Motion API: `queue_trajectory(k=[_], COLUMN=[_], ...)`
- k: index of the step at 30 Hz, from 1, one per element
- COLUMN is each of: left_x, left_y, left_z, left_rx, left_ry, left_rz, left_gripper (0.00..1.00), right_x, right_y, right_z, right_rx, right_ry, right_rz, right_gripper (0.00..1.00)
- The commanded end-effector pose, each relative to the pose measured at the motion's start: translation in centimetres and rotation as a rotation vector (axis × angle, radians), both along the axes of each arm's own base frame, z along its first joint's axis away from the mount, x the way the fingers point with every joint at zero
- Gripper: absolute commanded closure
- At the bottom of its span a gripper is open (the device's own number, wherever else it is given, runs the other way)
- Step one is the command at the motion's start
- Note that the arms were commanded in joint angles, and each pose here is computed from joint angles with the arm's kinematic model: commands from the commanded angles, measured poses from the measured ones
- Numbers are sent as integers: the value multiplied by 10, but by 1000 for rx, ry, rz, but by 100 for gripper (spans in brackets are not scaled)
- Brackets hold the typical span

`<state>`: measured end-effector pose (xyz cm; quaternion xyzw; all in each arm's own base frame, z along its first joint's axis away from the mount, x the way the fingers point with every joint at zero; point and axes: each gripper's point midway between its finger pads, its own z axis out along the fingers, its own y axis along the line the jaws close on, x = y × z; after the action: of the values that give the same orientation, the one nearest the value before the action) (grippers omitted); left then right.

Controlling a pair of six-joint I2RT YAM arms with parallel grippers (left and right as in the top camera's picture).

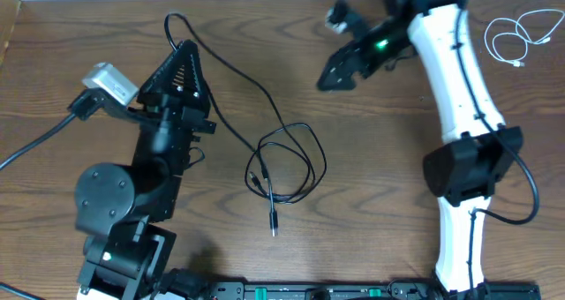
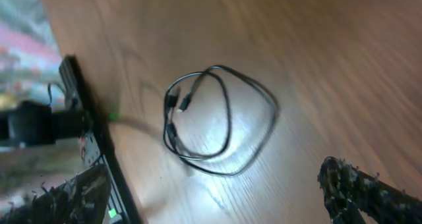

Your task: Untangle cables

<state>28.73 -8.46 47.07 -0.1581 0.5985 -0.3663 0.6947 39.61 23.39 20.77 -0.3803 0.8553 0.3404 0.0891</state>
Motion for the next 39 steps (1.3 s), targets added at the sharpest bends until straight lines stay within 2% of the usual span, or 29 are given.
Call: queue_trajectory(k=[1, 8, 13, 17, 23, 24, 25, 27, 28, 33, 36, 37, 39], left_x=[-1, -3, -7, -13, -12, -12, -12, -12, -12, -8, -6, -5, -3], left_y=[10, -17, -19, -21, -21, -21, -21, -21, -21, -18, -17, -17, -18], left_z=[-1, -21, -11, 1, 0, 0, 0, -1, -2, -25, -43, -50, -63], left_rx=[69, 239, 226, 205, 207, 208, 208, 208, 209, 235, 256, 265, 281], left_ry=[13, 43, 15, -8, -3, -2, -2, -1, 2, 96, 166, 194, 242], left_rz=[67, -63, -81, -103, -103, -102, -103, -102, -103, -89, -85, -88, -93], left_gripper=[93, 93, 92, 93, 93, 93, 92, 93, 93, 92, 83, 75, 67], right_x=[-12, -11, -3, -3, -19, -23, -25, -20, -14, 36, 53, 58, 59], right_y=[26, 53, 70, 100, 139, 148, 154, 158, 158, 117, 69, 41, -9], right_z=[-1, 23, 50, 59, 56, 55, 55, 54, 54, 83, 130, 157, 202], right_rx=[49, 212, 347, 389, 391, 385, 380, 358, 340, 226, 171, 144, 133], right_ry=[-32, -81, -181, -298, -362, -381, -395, -399, -390, -399, -495, -555, -638], right_rz=[106, 145, 184, 256, 341, 360, 369, 336, 293, -51, -249, -360, -525], right_gripper=[2, 1, 1, 2, 30, 39, 55, 92, 99, 99, 99, 99, 99])
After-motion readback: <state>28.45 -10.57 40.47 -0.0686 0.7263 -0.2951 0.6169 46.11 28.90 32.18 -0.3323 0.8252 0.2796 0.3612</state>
